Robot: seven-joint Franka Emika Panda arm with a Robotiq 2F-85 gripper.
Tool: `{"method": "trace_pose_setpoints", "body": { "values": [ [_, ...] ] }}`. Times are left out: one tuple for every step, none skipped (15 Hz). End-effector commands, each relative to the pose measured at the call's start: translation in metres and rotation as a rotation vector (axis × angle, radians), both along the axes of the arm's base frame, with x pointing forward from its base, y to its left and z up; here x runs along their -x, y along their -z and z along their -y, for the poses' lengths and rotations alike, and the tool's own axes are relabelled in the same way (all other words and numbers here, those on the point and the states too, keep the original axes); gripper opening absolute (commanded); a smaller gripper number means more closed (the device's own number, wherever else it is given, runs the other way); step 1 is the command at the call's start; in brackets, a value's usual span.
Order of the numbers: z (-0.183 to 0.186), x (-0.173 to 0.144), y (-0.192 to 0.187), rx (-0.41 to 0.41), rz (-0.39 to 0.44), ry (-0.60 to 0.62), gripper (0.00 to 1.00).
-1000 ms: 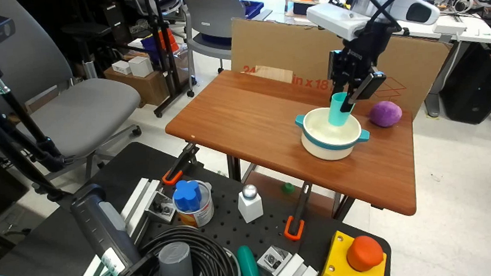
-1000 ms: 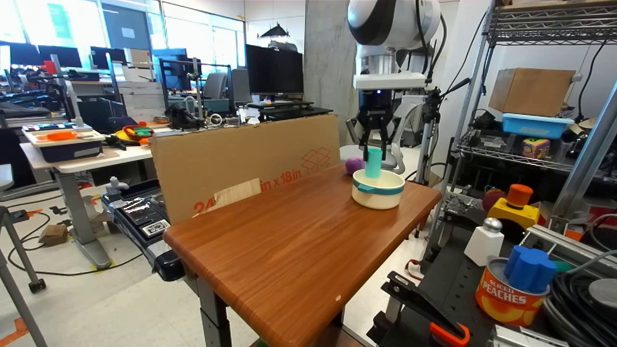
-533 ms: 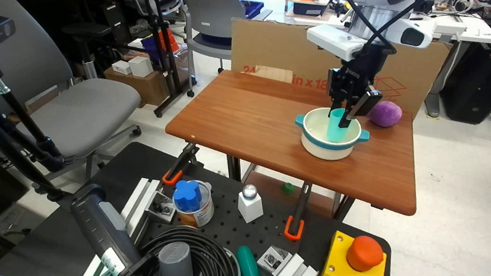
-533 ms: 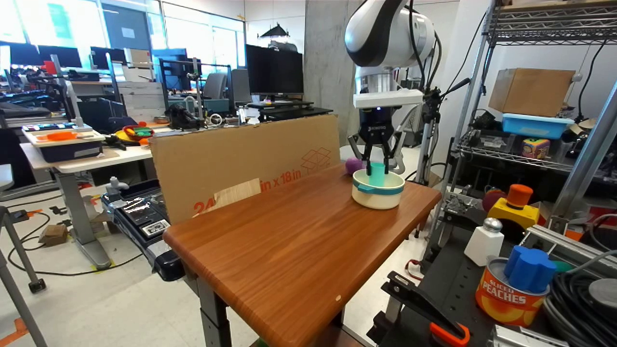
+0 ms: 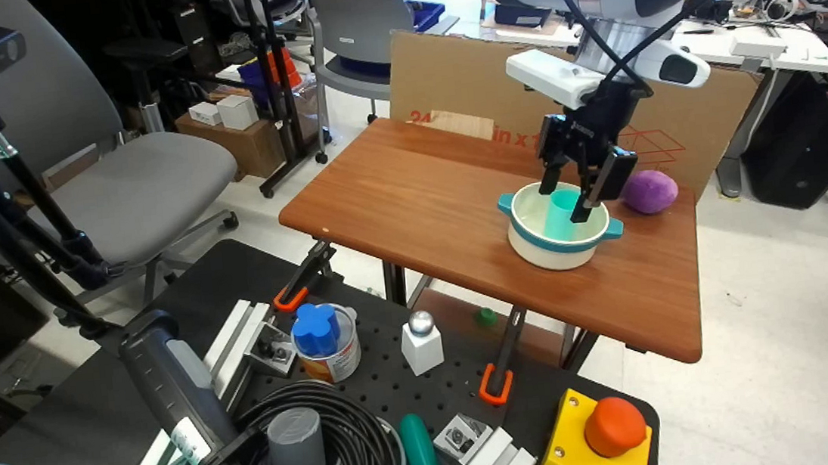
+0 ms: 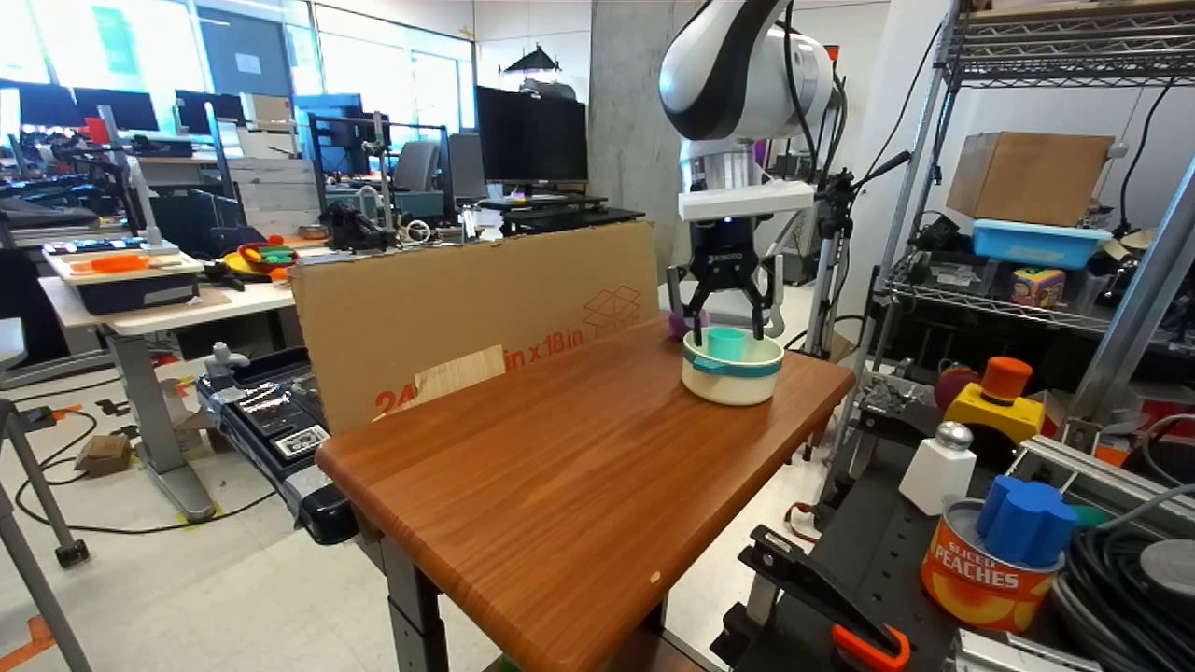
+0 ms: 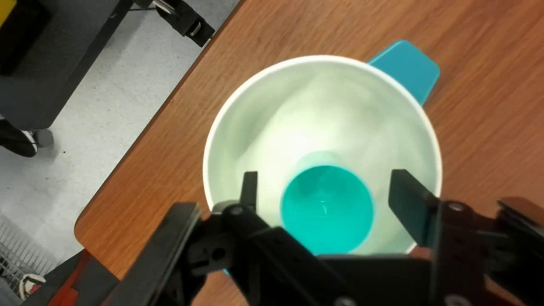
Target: Put the cup in the pot
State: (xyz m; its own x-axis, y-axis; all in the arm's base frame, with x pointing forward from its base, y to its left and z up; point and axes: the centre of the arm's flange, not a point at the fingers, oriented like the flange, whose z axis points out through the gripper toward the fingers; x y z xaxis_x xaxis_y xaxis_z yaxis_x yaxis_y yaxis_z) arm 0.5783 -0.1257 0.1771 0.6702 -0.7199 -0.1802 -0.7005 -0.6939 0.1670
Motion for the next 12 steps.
{"method": "trace_pose_setpoints", "body": {
  "values": [
    [-0.026,0.024,-0.027,0.002,-0.045,-0.055,1.00],
    [-0.038,0.034,-0.037,-0.011,-0.058,-0.082,1.00],
    [-0.054,0.048,-0.052,-0.031,-0.064,-0.114,1.00],
    [-0.066,0.057,-0.064,-0.050,-0.061,-0.154,1.00],
    [-0.078,0.064,-0.076,-0.080,-0.044,-0.203,1.00],
    [-0.090,0.072,-0.090,-0.108,-0.018,-0.255,1.00],
    [-0.104,0.079,-0.106,-0.137,0.020,-0.296,1.00],
    [-0.116,0.087,-0.123,-0.156,0.036,-0.329,1.00],
    [-0.126,0.095,-0.141,-0.153,0.038,-0.304,1.00],
    [-0.112,0.063,-0.101,-0.118,0.017,-0.287,1.00],
    [-0.121,0.072,-0.118,-0.127,0.028,-0.300,1.00],
    [-0.125,0.078,-0.129,-0.129,0.038,-0.308,1.00]
  ]
}}
